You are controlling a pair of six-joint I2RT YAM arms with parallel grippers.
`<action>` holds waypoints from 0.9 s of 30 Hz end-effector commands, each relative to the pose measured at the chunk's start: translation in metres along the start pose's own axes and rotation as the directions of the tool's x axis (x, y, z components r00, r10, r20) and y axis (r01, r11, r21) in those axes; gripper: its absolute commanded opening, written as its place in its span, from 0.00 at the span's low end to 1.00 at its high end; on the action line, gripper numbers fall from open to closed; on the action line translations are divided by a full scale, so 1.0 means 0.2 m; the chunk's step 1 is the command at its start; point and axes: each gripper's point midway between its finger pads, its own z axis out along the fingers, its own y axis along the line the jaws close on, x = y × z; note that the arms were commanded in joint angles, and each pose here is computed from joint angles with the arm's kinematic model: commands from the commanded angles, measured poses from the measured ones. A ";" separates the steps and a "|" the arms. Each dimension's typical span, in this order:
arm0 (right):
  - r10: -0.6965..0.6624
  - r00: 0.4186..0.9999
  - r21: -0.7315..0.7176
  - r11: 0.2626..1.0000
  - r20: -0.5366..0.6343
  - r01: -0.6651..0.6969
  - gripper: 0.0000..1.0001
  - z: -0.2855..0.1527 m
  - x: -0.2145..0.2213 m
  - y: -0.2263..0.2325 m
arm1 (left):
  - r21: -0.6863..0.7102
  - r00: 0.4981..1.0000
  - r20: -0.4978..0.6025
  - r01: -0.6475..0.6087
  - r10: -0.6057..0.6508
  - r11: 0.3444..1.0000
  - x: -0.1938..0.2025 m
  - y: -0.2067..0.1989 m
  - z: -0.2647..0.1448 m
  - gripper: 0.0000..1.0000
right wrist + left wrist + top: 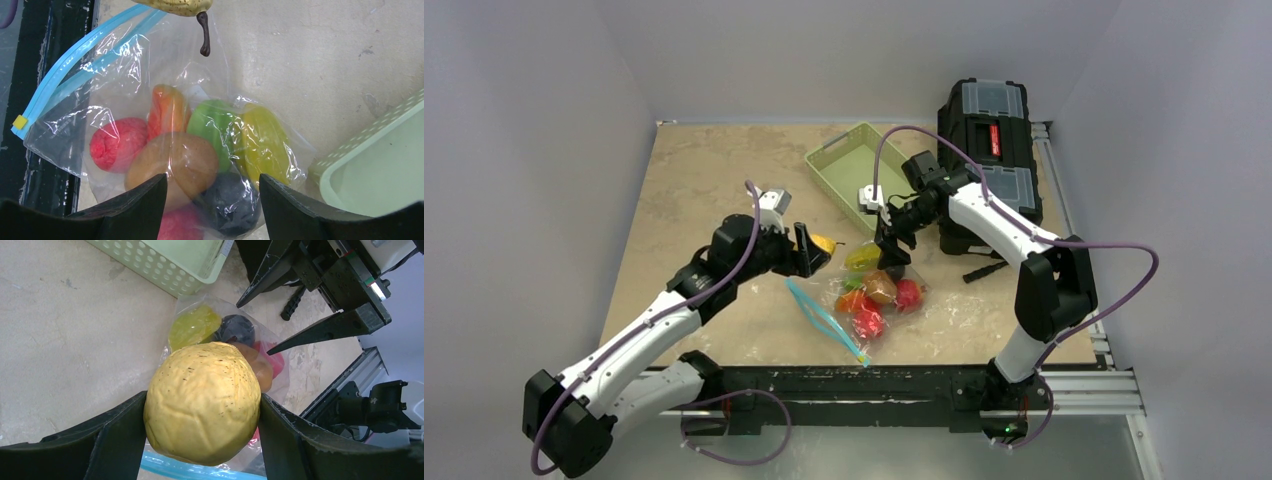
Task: Open the zip-top bag and remove the fake food
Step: Place the fake fruit in the bin.
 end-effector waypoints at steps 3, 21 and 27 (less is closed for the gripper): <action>-0.056 0.997 0.019 0.998 0.056 0.055 0.67 -0.07 -0.10 0.01 | 0.077 0.995 0.095 -0.001 -0.006 0.997 -0.19 -0.11 0.01 0.00; -0.061 0.996 0.029 0.998 0.059 0.059 0.67 -0.08 -0.11 0.00 | 0.103 0.980 0.165 0.093 -0.109 0.990 -0.49 -0.13 0.31 0.00; -0.067 0.996 0.034 0.997 0.064 0.064 0.67 -0.09 -0.11 0.00 | 0.095 0.974 0.151 0.153 -0.166 0.984 -0.56 -0.10 0.49 0.00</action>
